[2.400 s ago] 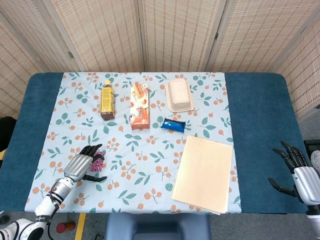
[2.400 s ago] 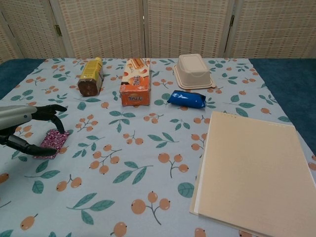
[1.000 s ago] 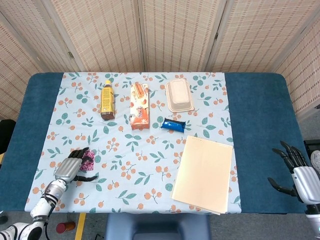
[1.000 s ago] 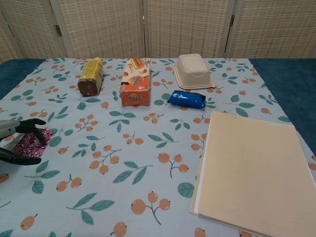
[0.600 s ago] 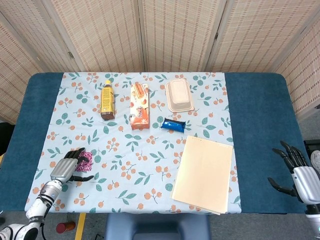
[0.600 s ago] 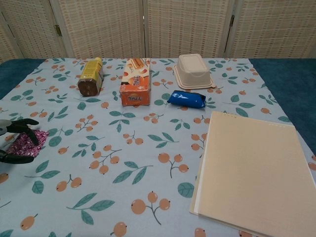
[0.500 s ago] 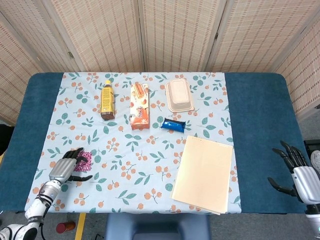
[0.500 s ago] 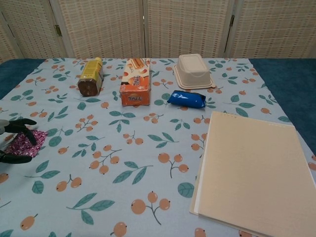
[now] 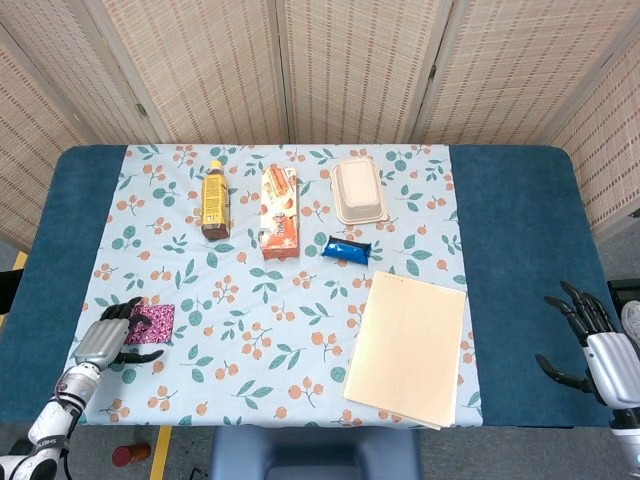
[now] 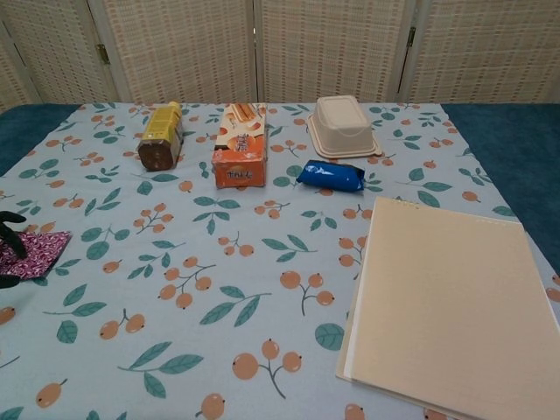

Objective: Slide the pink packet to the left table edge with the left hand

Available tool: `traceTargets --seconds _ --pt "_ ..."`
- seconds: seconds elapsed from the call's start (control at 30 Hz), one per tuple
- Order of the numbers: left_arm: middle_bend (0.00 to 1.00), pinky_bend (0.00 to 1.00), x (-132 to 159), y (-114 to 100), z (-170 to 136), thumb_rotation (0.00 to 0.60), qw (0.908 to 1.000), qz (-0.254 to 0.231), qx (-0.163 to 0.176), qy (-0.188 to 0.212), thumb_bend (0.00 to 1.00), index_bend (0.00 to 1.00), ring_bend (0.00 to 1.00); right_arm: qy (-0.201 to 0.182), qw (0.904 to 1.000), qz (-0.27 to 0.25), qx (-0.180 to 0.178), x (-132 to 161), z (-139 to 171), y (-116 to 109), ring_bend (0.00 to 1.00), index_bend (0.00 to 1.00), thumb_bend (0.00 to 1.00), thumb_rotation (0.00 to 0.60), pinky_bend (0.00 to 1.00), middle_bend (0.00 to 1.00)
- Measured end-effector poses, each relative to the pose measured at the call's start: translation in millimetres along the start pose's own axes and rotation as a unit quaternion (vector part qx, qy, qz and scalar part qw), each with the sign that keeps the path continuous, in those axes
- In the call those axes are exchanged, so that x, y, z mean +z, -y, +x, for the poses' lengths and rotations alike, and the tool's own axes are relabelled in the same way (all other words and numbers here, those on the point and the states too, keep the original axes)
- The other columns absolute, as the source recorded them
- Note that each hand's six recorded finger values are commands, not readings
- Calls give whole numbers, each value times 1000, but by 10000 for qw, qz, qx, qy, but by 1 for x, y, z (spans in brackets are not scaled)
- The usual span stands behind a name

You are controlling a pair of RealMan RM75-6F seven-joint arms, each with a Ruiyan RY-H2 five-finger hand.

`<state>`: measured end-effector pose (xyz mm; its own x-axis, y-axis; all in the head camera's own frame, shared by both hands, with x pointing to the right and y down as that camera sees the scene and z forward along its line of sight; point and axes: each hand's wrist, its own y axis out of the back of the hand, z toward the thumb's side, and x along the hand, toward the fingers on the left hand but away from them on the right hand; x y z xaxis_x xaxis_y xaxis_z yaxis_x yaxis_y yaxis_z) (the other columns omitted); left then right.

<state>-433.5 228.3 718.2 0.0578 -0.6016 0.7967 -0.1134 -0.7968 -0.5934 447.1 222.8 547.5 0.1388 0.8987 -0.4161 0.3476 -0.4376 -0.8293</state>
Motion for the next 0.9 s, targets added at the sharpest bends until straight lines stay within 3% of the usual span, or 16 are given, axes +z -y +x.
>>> traceTargets --seconds 0.5,0.9 --pt "0 0 -24 -6 -6 308 9995 -35 65 -301 168 316 0 4 10000 4 -44 0 2 -2 0 147 284 600 0 48" --pt "0 0 -19 -5 -6 308 9997 -72 54 -237 169 305 0 3 10000 -15 -35 -1 2 -1 0 147 284 600 0 48"
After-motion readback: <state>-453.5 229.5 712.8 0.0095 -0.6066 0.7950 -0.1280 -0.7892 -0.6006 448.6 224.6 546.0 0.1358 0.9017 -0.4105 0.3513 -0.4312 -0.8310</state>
